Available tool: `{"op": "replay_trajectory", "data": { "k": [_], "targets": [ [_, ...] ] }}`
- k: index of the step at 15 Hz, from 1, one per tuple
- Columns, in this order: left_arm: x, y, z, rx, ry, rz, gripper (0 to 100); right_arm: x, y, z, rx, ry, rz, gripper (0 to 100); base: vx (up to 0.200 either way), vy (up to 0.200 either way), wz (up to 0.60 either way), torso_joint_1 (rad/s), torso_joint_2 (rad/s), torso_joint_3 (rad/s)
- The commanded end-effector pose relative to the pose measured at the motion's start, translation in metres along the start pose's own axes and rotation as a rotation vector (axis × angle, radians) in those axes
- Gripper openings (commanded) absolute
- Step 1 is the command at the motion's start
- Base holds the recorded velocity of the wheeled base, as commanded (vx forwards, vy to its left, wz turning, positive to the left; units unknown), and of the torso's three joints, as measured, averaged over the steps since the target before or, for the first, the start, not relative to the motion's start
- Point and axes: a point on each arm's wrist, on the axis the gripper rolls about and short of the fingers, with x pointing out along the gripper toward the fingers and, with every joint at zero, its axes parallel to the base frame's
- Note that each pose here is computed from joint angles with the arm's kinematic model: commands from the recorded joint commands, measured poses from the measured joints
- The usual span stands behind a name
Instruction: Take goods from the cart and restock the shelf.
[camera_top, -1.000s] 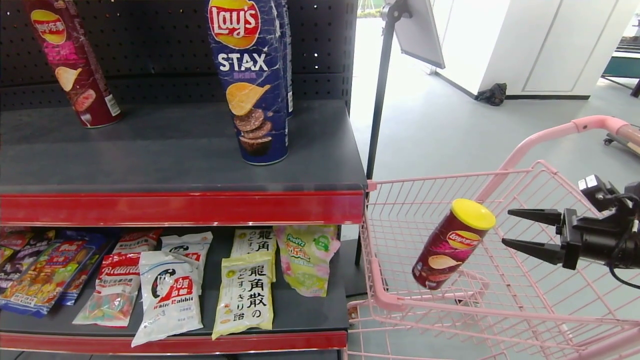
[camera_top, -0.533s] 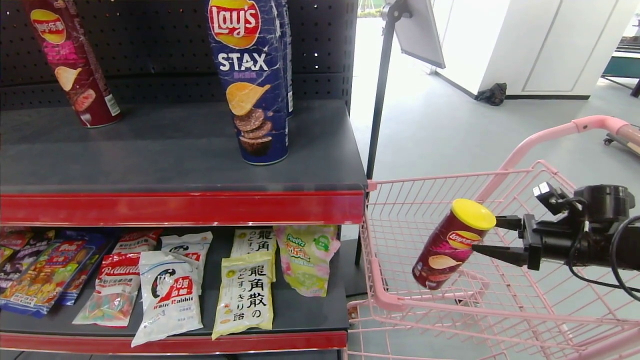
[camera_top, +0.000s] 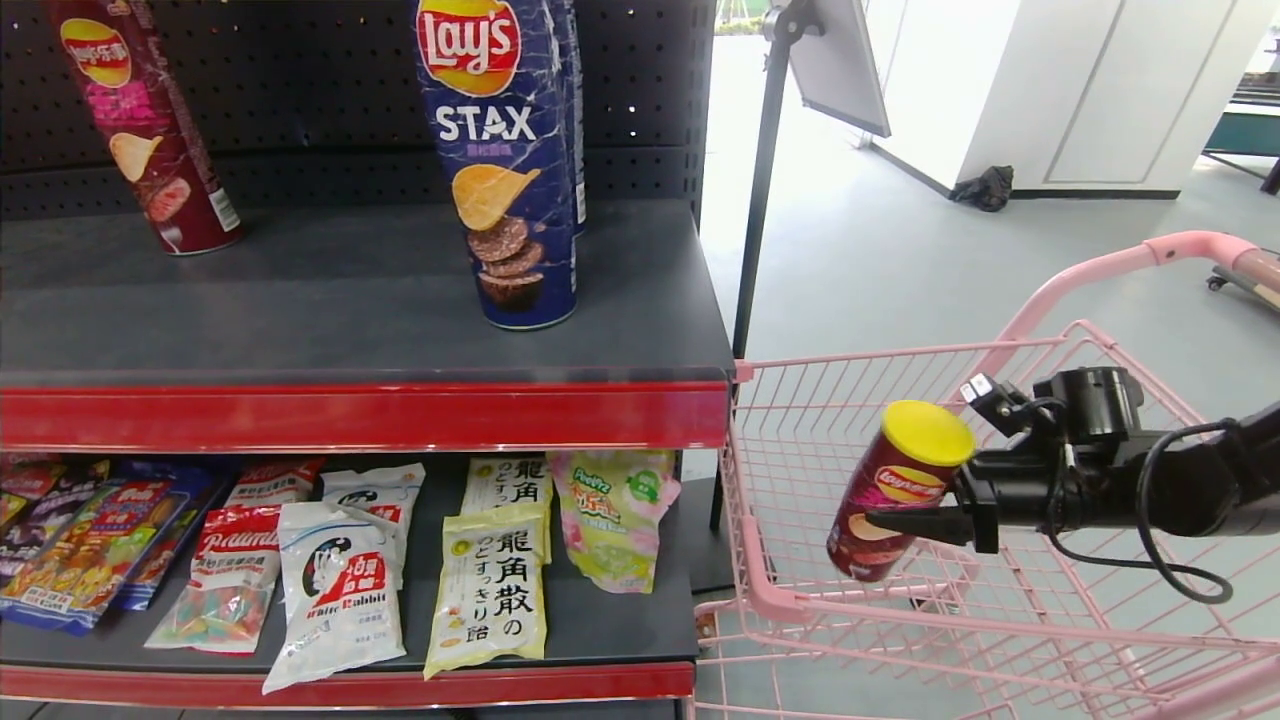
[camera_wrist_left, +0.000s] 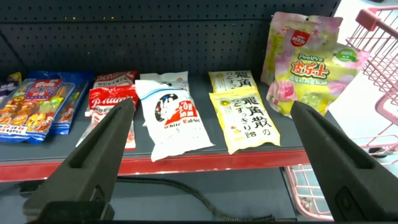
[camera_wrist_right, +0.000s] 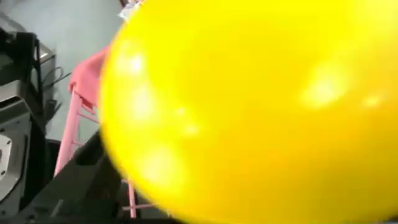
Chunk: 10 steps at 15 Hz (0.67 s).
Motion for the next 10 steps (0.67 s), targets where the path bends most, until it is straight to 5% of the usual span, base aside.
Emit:
{"op": "replay_trajectory", "data": {
  "k": [1, 6, 8, 10],
  "targets": [
    [0.000, 0.000, 0.000, -0.001, 0.001, -0.001, 100, 0.012, -0.006, 0.005, -0.026, -0.002, 0.024, 0, 0.000, 0.000, 0.00, 0.000, 0.00, 0.000],
    [0.000, 0.000, 0.000, -0.001, 0.001, 0.001, 100, 0.014, -0.011, 0.032, -0.133, -0.036, 0.014, 0, 0.000, 0.000, 0.00, 0.000, 0.00, 0.000],
    [0.000, 0.000, 0.000, -0.001, 0.001, 0.001, 100, -0.006, 0.001, 0.068, -0.212, -0.081, -0.032, 0, 0.000, 0.000, 0.00, 0.000, 0.00, 0.000],
    [0.000, 0.000, 0.000, -0.001, 0.001, 0.001, 100, -0.048, 0.033, 0.121, -0.290, -0.156, -0.122, 0, 0.000, 0.000, 0.00, 0.000, 0.00, 0.000]
  ]
}}
